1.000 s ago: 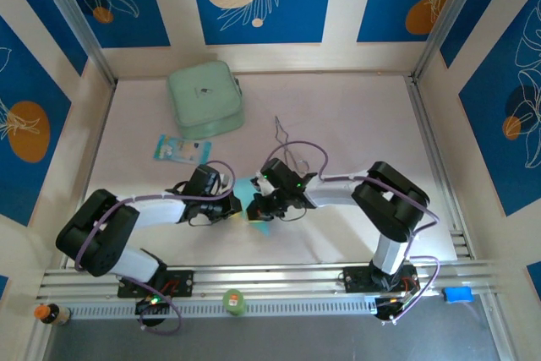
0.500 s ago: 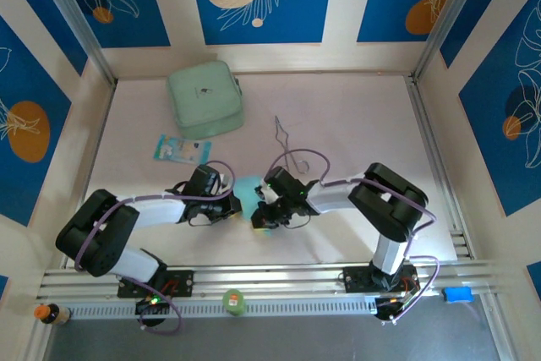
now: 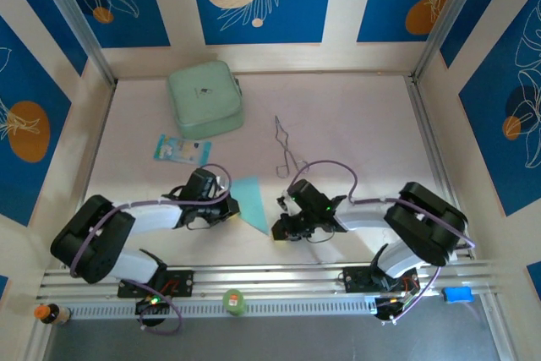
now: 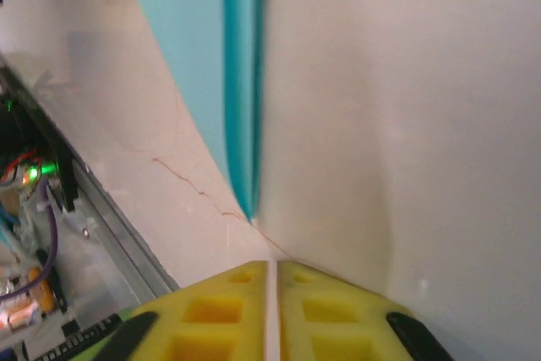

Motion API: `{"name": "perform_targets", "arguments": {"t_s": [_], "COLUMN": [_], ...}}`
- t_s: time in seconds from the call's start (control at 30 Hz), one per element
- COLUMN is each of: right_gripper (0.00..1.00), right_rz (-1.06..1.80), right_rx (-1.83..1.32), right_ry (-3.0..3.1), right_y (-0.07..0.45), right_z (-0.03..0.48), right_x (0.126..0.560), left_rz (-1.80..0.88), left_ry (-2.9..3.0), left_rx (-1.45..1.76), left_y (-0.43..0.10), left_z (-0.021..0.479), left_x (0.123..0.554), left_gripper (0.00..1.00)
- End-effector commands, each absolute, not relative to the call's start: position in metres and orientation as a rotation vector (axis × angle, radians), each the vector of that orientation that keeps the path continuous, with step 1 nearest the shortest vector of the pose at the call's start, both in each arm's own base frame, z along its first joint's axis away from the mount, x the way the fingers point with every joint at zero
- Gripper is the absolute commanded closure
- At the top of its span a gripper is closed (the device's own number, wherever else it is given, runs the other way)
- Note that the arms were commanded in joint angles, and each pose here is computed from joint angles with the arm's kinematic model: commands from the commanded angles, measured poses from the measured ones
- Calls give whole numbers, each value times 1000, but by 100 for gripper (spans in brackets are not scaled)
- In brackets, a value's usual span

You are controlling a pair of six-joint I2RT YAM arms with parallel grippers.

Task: Fold a paper plane with a square sheet of paper (pick it up from the middle)
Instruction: Perform the third fold on the triangle at the bottom-center of the table.

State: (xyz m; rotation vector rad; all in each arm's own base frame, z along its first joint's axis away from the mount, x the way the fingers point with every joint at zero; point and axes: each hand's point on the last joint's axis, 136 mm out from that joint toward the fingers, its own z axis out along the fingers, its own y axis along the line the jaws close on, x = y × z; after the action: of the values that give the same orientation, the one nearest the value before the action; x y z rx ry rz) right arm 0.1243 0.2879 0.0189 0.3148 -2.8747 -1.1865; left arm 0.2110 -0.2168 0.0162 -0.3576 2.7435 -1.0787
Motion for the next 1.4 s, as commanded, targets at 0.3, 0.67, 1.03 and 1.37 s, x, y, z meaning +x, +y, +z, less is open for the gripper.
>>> {"name": "perform_targets", "arguments": {"t_s": [0.3,0.67,1.03,1.37], "right_gripper": [58,58,60,69], "right_rz": [-1094,-940,-1183,-1173], "right_rx": [317,772,565,583], "right_ry": [-3289,-3511,-3170,-3141], "right_y": [291,326,348,357], "right_z": [71,88,67,58], "right_x": [172,180,190,205], "left_rz": [-968,-829,-978,-1066], "left_ry": [2675,2655,2542,2572], "left_rx": [-513,-333,-361,-353], "left_y": [-193,-174,-157,-164], "left_z": [23,45,60,61], "left_x": [193,192,190,191], "left_gripper": [97,74,51,49]}}
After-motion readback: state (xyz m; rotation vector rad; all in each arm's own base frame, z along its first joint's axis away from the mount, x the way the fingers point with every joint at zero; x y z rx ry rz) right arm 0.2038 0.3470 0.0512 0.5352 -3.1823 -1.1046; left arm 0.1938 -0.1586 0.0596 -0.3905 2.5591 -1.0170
